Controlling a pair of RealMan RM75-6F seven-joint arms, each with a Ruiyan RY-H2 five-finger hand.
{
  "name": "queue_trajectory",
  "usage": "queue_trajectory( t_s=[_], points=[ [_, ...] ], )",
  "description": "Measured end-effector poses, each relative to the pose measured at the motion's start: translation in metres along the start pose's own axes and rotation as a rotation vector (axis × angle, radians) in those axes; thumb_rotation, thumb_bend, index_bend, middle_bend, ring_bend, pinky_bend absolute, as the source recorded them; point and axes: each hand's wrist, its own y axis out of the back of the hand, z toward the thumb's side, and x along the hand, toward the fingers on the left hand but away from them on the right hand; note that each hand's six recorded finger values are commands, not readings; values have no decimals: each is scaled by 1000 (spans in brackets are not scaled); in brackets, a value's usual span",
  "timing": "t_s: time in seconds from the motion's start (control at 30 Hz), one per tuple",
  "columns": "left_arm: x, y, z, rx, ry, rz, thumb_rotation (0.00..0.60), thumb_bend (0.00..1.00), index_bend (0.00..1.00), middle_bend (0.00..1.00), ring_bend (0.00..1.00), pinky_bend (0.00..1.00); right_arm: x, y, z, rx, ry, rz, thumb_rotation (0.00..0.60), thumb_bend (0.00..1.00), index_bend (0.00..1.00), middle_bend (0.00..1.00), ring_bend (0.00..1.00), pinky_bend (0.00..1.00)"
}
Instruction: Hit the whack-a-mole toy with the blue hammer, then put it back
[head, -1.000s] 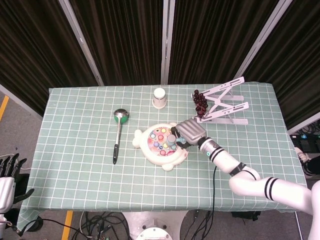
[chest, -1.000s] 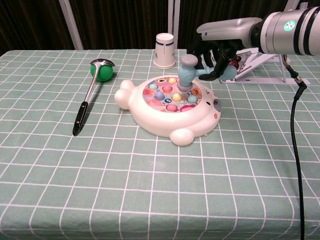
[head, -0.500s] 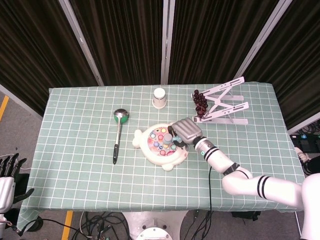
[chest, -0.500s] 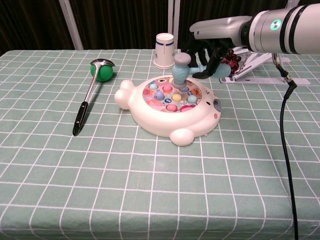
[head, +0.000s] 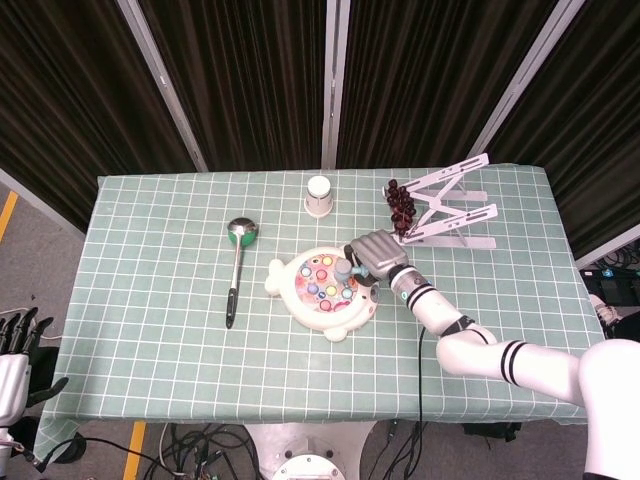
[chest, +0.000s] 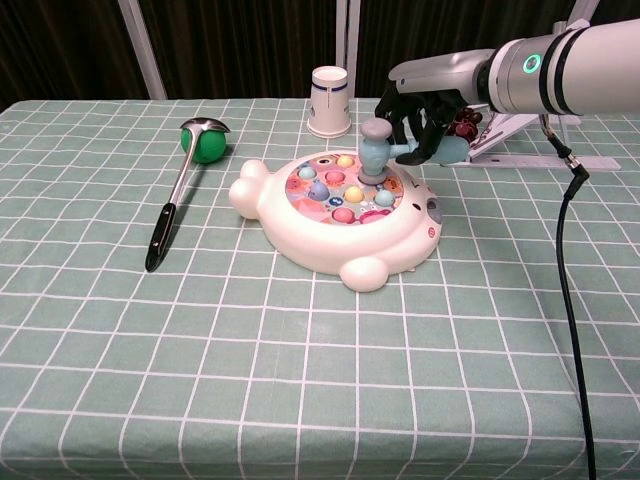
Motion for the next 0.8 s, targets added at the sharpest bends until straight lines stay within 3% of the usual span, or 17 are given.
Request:
queue_trajectory(
  t_s=[0.2, 0.4, 0.63, 0.8],
  points=[
    [0, 2, 1, 3, -4, 6, 600, 0, 157, 51, 0, 0, 7, 12, 0, -33, 9, -40, 600, 647, 726, 645, 518, 655],
    [-1, 5, 5, 7, -13, 14, 600, 0, 156, 51, 0, 0, 33, 25, -27, -84, -22, -101, 600, 647, 726, 644, 518, 655],
    [-1, 7, 8, 13, -23, 15, 600, 0, 156, 51, 0, 0, 69, -6, -71, -119, -77, -85, 600, 647, 731, 636, 513, 655],
    [0, 9, 14, 19, -36, 16, 600, 0, 156, 51, 0, 0, 78, -29, -102, -155, -132, -65, 600, 646, 724, 622, 510, 630]
  ],
)
